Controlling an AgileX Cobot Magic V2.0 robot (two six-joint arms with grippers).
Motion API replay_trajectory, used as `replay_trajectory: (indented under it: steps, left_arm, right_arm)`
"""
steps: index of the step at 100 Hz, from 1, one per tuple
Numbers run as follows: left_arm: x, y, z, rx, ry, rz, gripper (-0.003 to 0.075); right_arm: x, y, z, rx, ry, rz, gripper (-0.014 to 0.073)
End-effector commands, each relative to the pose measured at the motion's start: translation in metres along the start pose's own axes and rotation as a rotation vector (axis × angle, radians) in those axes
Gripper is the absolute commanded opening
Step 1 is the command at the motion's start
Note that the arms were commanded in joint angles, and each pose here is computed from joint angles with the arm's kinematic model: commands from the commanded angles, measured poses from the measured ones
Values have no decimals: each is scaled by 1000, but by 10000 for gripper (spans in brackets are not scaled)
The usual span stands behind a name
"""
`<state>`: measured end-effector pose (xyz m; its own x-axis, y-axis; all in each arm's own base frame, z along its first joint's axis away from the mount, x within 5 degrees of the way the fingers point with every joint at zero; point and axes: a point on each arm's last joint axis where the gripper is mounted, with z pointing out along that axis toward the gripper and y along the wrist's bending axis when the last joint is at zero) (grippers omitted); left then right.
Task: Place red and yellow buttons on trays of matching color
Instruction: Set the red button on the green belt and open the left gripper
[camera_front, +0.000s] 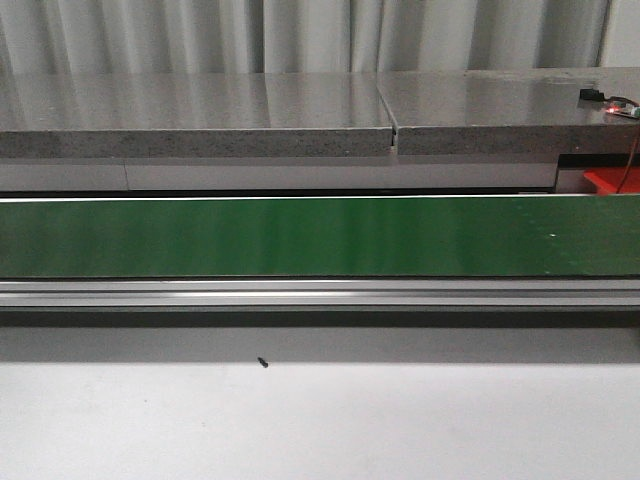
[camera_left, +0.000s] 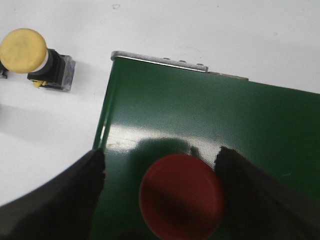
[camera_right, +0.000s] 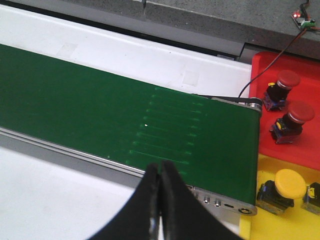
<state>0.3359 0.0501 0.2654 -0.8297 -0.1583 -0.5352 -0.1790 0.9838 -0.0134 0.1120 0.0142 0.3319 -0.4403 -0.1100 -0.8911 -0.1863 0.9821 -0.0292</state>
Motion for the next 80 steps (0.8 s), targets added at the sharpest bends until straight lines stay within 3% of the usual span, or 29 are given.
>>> replay_trajectory:
  steps: [1, 21, 48, 80]
  left_arm:
    - [-14, -3, -22, 17, -124, -14, 584]
    - [-16, -7, -23, 59, -128, -43, 603]
    - [-34, -22, -41, 224, -193, -76, 603]
    - [-55, -16, -61, 221, -284, -85, 601]
  right_arm:
    - [-12, -1, -5, 17, -86, -10, -69]
    - [-12, -1, -5, 17, -86, -10, -69]
    - [-12, -1, -5, 17, -86, -10, -69]
    - [-12, -1, -5, 17, -86, -10, -69]
